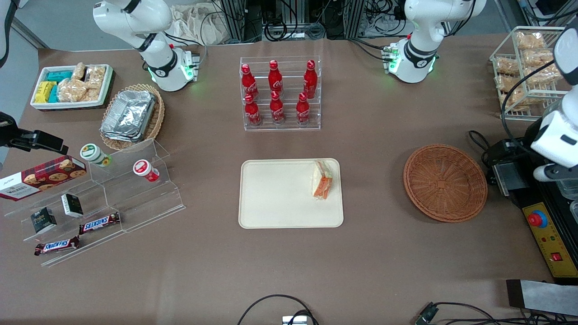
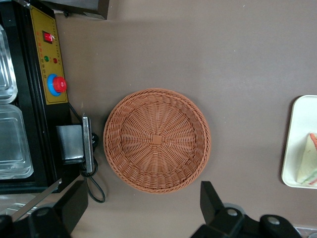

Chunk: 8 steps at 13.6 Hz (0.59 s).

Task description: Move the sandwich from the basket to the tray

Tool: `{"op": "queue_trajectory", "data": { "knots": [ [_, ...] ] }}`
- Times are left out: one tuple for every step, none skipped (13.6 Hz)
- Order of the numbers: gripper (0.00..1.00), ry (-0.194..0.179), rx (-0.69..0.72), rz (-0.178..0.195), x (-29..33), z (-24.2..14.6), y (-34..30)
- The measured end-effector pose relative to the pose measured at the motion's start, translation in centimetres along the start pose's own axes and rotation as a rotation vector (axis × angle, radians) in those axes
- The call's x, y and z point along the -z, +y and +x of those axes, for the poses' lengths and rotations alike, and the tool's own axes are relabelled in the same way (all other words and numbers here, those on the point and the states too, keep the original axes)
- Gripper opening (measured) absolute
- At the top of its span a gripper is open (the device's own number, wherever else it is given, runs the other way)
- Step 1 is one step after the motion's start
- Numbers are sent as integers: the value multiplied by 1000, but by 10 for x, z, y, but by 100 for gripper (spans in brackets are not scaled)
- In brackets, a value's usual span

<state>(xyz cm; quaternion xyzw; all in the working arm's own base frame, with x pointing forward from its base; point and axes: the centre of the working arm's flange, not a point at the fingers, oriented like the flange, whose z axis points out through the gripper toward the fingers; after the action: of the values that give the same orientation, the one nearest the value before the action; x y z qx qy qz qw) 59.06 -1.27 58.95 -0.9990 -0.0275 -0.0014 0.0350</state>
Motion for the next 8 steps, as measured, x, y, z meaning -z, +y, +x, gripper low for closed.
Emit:
{"op": "queue_trajectory", "data": {
  "knots": [
    [100, 8, 6, -17, 7, -6, -6],
    [100, 14, 11, -25, 12, -10, -10],
    [100, 17, 13, -29, 15, -15, -12],
    [100, 22, 12, -30, 18, -19, -12],
    [100, 30, 9, -30, 23, -23, -12],
    [100, 40, 7, -30, 30, -27, -12],
    [100, 49, 6, -30, 35, -31, -13],
    [100, 57, 5, -30, 40, -34, -13]
  ]
}}
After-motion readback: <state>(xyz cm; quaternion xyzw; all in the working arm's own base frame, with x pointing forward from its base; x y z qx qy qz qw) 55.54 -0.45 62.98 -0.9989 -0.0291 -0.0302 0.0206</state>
